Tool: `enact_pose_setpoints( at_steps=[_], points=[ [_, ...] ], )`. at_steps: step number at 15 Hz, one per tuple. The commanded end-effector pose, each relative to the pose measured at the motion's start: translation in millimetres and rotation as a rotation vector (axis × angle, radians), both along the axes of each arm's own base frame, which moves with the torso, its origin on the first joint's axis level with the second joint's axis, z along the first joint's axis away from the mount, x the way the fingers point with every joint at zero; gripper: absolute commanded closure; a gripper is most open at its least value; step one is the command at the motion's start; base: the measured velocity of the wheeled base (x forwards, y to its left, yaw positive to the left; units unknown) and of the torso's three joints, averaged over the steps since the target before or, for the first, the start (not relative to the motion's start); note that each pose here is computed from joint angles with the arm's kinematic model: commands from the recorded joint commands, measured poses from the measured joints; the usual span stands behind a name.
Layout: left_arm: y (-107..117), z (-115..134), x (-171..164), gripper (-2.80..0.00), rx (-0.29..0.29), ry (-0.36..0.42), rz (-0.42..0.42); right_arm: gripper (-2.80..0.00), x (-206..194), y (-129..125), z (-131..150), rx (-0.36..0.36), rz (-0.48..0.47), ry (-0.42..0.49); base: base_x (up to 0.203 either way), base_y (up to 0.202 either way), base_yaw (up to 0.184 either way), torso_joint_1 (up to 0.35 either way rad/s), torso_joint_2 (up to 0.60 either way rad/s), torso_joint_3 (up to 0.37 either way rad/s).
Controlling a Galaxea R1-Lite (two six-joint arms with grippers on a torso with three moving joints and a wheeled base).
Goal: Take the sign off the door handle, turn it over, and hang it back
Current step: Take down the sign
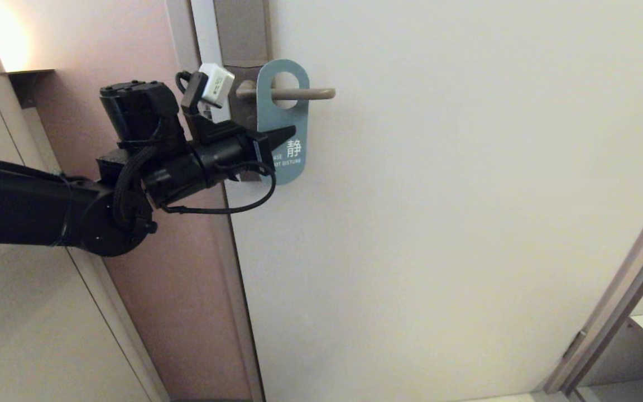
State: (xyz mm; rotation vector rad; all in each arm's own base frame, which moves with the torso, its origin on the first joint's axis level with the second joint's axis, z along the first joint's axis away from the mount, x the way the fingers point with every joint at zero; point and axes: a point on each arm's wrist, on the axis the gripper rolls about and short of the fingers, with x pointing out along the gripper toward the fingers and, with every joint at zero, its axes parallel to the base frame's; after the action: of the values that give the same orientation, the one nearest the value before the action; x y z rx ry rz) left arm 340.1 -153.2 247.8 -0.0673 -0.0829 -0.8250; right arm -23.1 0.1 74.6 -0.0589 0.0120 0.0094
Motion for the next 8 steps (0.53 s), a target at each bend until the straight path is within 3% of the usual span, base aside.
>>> enact_pose_setpoints(
  at_steps=[1,8],
  points=[
    [-4,-5,5,0.00,0.002,0.004,-0.003,0.00,0,0,0,-0.001,0.000,0.002,0.000,0.000,0.000,0.000,0.00,0.000],
    [-23,-1,8,0.00,-0.004,-0.002,-0.018,0.00,0,0,0,-0.001,0.000,0.002,0.000,0.000,0.000,0.000,0.00,0.000]
  ],
)
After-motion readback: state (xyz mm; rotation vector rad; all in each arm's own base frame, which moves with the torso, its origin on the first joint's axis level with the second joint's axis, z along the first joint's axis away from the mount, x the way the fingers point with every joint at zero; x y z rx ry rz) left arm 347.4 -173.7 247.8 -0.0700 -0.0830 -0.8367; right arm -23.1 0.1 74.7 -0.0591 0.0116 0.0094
